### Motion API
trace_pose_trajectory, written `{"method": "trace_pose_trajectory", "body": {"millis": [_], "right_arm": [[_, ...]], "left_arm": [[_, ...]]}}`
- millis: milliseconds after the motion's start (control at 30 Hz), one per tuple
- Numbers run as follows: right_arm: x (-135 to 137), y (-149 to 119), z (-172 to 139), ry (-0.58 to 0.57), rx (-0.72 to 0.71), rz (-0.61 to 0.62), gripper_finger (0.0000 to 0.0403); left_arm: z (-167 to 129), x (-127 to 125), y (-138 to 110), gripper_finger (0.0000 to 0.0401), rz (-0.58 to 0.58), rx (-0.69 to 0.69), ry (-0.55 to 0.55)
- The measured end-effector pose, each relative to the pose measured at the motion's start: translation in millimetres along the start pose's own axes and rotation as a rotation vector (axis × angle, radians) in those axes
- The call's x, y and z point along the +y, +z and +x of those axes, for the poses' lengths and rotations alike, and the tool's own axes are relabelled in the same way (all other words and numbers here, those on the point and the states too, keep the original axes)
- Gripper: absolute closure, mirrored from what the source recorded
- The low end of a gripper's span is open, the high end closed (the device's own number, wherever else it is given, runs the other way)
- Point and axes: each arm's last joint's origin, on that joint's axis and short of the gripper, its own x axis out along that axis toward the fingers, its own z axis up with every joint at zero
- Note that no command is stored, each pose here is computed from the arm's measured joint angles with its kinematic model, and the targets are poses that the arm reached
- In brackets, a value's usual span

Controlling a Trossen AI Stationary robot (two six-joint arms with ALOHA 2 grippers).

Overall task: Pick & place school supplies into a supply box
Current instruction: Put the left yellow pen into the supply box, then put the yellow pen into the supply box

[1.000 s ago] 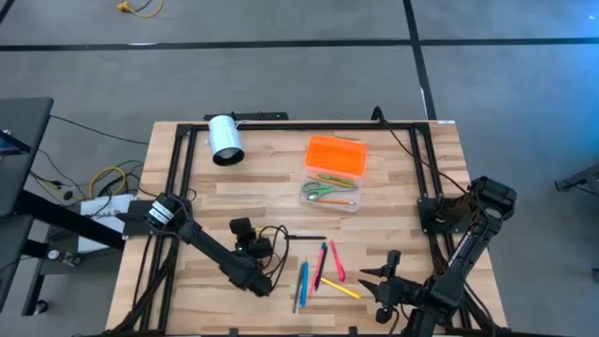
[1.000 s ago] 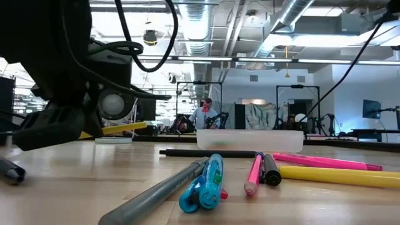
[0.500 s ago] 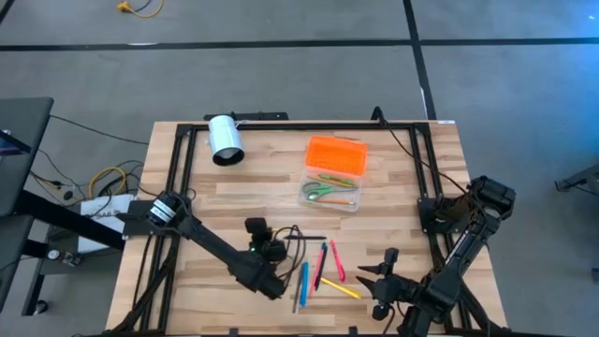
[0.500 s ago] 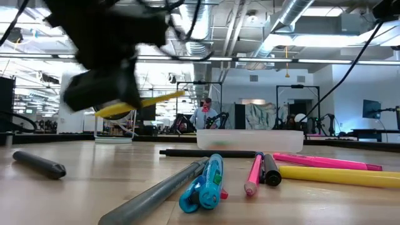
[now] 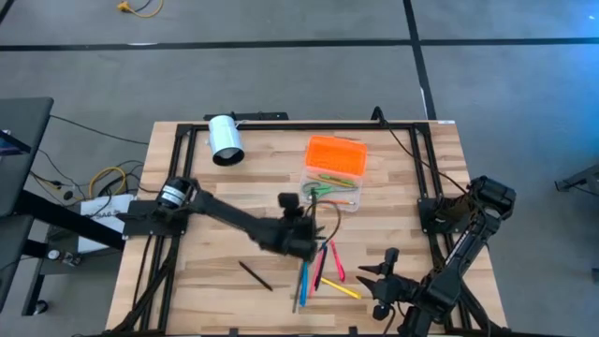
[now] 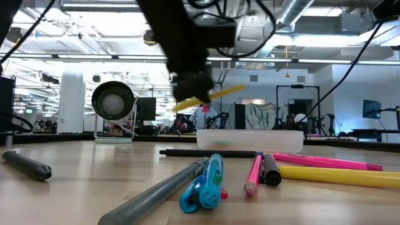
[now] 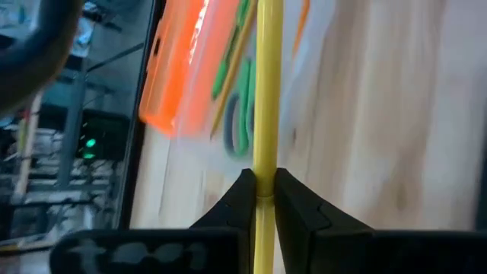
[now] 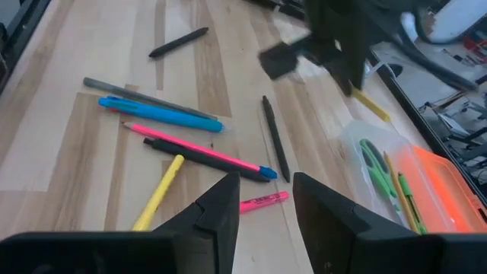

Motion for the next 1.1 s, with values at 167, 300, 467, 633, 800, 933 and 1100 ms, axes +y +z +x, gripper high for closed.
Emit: {"method": "trace_pose_trajectory", "body": {"millis": [167,300,467,633,800,933,1100], "right_arm": [[0,0,0,-0.002,0.002,-0.005,0.0285],[0,0,0,-0.002,0.002,-0.007,0.0285],[0,-1,0,-0.002,0.002,-0.007,0.0285],[0,-1,0,-0.002,0.003,-0.008,0.0285],[0,-1,0,-0.002,0.003,-0.008,0.0285],[0,-1,0,-0.003,0.003,-0.008,0.0285],[0,-1,0,-0.003,0.003,-0.008,0.0285]], "left_arm": [[27,21,18,0.0386,-0.026,-0.071,-0.051],[46,39,28,0.0386,-0.066,-0.128,-0.102],[67,60,37,0.0386,-0.140,-0.206,-0.150],[79,71,36,0.0382,-0.165,-0.220,-0.166],[86,78,34,0.0359,-0.197,-0.208,-0.177],[85,77,35,0.0339,-0.190,-0.210,-0.179],[85,77,35,0.0325,-0.188,-0.210,-0.178]]}}
